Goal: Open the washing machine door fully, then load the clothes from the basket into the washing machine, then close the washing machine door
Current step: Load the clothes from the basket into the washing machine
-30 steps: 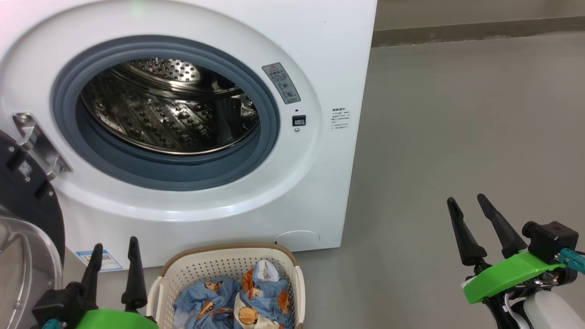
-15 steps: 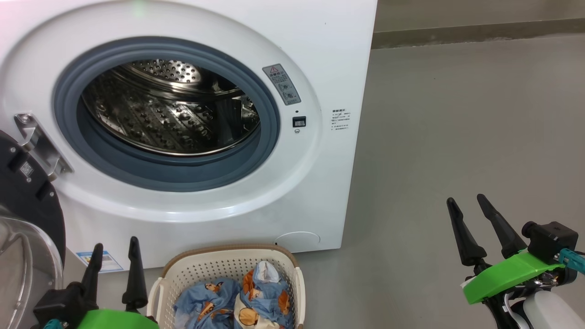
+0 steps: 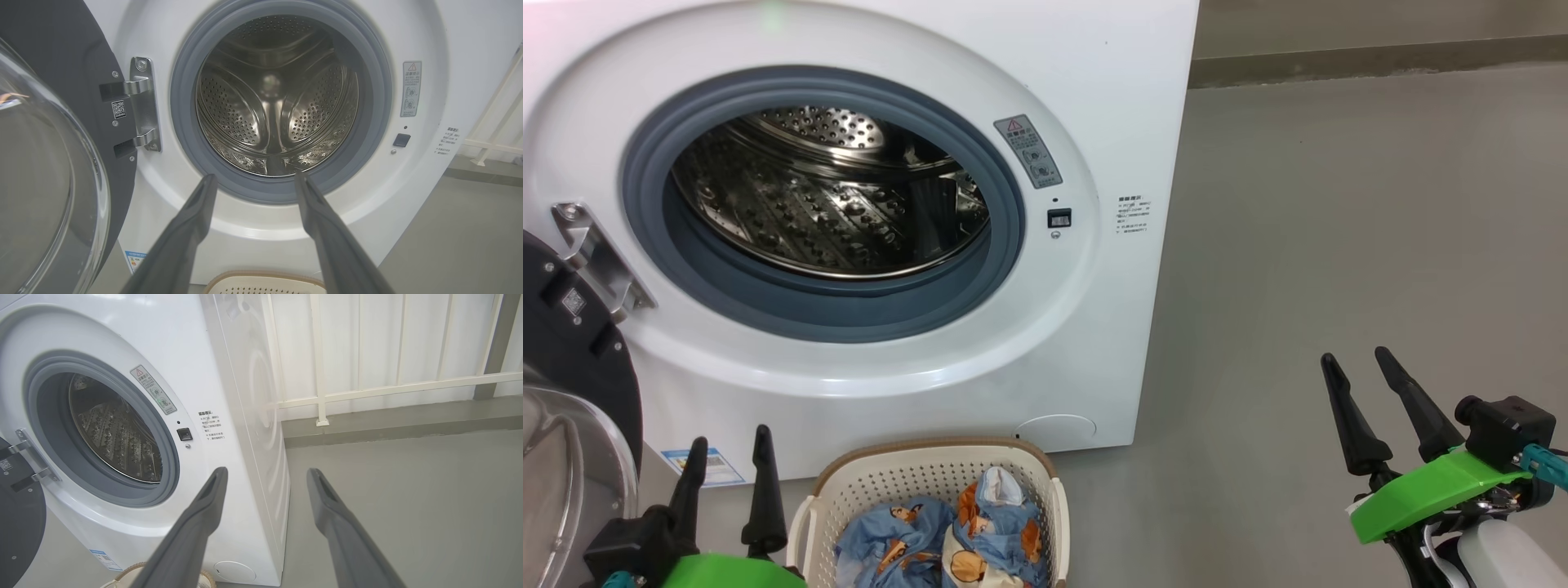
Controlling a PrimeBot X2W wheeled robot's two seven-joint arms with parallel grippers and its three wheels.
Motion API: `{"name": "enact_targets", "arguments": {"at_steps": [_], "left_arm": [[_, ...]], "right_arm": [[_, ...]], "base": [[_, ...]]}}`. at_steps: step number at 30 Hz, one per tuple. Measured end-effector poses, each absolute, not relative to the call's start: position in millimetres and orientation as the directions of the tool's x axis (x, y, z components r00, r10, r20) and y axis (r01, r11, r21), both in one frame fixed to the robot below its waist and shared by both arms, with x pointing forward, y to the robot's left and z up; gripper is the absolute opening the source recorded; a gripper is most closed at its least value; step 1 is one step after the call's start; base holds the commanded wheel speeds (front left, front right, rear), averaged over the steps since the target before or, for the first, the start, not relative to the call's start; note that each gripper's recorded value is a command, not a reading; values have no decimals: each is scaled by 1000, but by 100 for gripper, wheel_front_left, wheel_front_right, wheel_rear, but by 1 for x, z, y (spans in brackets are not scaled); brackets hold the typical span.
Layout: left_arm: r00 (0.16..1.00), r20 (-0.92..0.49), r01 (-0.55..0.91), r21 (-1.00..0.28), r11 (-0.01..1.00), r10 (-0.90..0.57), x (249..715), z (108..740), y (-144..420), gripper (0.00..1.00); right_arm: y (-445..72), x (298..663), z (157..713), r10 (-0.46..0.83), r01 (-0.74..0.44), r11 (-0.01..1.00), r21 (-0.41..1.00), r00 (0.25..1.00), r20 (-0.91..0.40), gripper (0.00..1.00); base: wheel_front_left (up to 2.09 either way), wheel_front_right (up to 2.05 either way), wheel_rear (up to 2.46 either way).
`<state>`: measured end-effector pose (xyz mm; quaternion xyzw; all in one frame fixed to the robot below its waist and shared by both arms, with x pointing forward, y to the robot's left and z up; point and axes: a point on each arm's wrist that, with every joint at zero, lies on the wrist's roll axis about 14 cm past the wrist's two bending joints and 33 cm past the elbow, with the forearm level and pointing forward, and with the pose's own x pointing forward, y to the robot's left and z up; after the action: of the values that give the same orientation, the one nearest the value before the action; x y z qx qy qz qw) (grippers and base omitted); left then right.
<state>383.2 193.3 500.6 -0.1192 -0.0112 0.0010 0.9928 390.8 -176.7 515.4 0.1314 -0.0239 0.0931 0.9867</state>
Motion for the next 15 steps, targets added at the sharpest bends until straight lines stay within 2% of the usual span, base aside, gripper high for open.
{"name": "enact_targets", "arguments": {"at_steps": [15], "left_arm": [[1000, 20, 1, -231, 973, 4, 383, 499, 192, 100]], "right_arm": [[-175, 390, 514, 182, -193, 948, 253, 981, 68, 100]], "base": [[0, 0, 0]]}}
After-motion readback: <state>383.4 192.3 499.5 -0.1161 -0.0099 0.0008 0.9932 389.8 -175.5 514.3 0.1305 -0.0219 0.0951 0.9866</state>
